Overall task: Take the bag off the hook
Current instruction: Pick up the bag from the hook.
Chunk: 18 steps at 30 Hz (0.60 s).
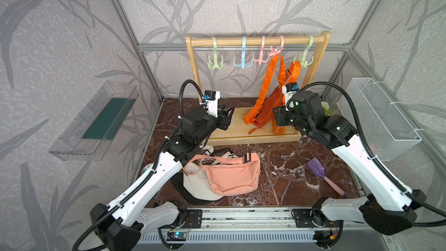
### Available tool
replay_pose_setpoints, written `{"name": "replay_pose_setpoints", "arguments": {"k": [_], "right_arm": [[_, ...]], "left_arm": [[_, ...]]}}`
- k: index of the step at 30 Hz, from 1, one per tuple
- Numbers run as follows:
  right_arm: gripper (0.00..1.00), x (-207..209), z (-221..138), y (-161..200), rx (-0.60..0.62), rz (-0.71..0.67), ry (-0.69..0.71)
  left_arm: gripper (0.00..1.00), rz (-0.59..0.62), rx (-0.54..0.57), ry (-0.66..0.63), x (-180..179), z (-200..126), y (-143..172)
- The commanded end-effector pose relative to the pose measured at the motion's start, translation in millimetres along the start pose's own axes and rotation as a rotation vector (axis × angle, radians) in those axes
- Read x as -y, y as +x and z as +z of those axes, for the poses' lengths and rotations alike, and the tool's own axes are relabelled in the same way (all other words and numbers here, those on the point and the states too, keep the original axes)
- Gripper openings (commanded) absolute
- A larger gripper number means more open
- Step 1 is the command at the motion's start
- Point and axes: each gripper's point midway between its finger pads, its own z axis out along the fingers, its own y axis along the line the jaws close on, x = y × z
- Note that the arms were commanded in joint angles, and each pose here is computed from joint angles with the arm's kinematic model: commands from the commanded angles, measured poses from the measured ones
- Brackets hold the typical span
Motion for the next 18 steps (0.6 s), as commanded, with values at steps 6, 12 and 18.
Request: {"name": "replay_pose_setpoints", "arguments": {"k": [6,12,18], "right_arm": [[0.25,5,11,-75,0.144,-0.059,-0.055],[0.23,2,39,-95,0.192,-0.12,-0.062],[0.22,19,63,-91,0.141,-0.104,-0.023]], "left_arm": [[0.49,0.013,0.103,0.103,27,63,-46],[0.54,0.049,0.109,0.149,39,100,-45],[0.55,0.081,0.111,0.169,47,126,-36]]}}
